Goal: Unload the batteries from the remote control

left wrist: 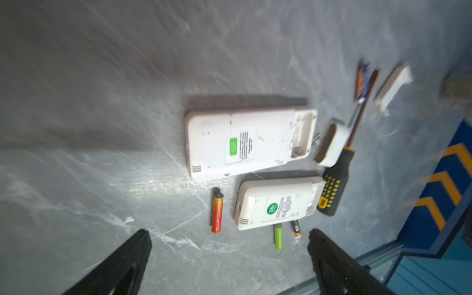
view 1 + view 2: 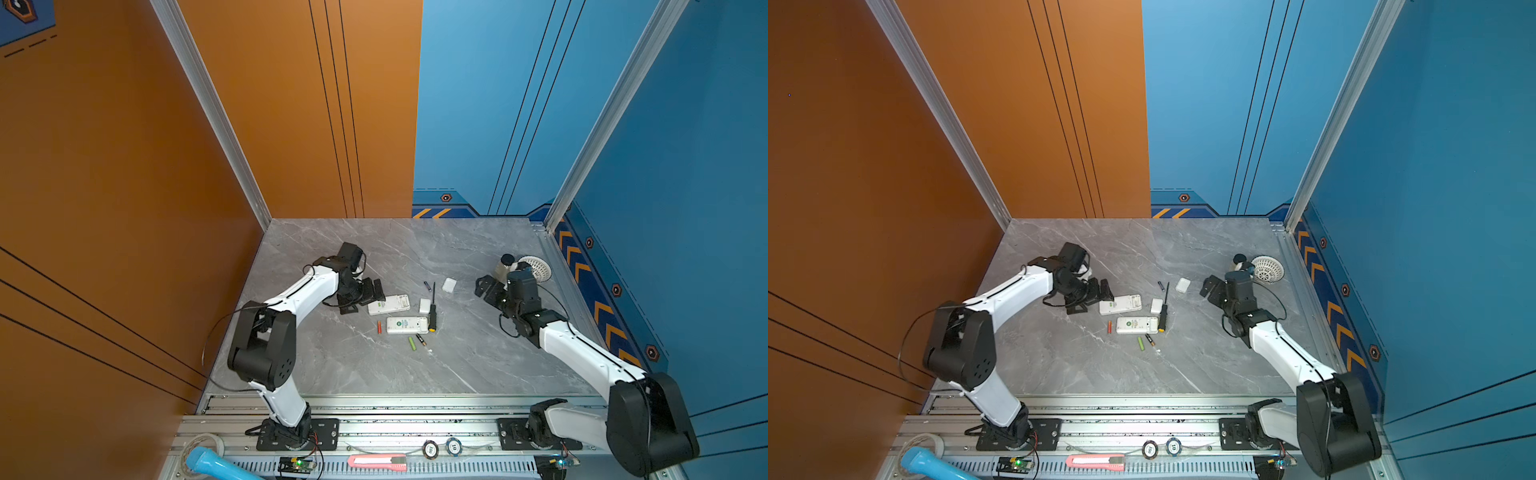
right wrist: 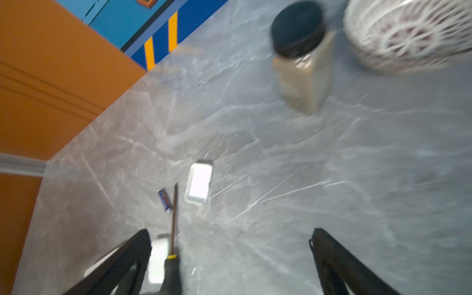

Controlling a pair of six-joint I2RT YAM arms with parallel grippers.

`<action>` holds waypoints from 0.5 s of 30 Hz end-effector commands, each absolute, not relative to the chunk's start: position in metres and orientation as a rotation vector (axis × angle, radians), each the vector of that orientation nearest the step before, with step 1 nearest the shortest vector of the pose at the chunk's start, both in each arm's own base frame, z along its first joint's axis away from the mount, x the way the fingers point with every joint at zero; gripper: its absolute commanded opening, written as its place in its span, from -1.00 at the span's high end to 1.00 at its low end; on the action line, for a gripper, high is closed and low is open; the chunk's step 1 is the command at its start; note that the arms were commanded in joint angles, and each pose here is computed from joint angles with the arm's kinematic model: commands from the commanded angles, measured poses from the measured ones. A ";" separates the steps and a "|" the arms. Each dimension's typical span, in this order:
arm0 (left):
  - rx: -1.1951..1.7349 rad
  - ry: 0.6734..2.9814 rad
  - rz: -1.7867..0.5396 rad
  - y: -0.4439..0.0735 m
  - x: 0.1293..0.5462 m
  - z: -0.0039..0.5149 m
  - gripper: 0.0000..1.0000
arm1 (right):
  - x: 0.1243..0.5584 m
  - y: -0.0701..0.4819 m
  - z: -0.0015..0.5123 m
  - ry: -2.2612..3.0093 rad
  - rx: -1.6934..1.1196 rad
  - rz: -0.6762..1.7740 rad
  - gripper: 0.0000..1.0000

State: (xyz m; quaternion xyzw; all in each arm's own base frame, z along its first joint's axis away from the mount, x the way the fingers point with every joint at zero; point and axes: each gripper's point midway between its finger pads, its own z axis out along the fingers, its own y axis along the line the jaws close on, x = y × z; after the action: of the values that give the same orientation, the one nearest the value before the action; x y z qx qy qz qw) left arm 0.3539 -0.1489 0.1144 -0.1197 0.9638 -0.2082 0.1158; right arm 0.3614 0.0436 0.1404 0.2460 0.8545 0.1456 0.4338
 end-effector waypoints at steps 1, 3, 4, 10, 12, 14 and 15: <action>-0.358 2.573 -0.516 -0.101 0.392 0.158 -1.00 | 0.340 -0.015 0.131 2.138 0.679 0.089 -1.00; -0.381 2.435 -0.442 -0.066 0.406 0.171 -0.97 | 0.331 -0.039 0.141 2.083 0.659 -0.072 -1.00; -0.412 2.356 -0.402 -0.045 0.411 0.176 -0.96 | 0.327 -0.048 0.147 2.035 0.624 -0.143 -1.00; -0.429 1.991 -0.158 0.046 0.414 0.163 -0.96 | 0.311 -0.074 0.146 1.766 0.521 -0.276 -1.00; -0.318 1.961 -0.049 0.049 0.408 0.149 -0.96 | 0.322 -0.065 0.140 1.799 0.438 -0.247 -1.00; -0.243 1.949 -0.029 0.044 0.403 0.139 -0.96 | 0.335 -0.055 0.140 1.790 0.358 -0.253 -1.00; -0.208 1.943 -0.049 0.039 0.404 0.138 -0.96 | 0.343 -0.052 0.136 1.792 0.336 -0.236 -1.00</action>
State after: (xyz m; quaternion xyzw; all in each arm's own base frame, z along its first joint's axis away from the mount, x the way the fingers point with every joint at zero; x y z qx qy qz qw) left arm 0.3789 0.0369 0.0923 -0.1631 0.8758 -0.0576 0.4506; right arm 0.3157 -0.0598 0.0977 0.1916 0.8173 -0.1023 0.5337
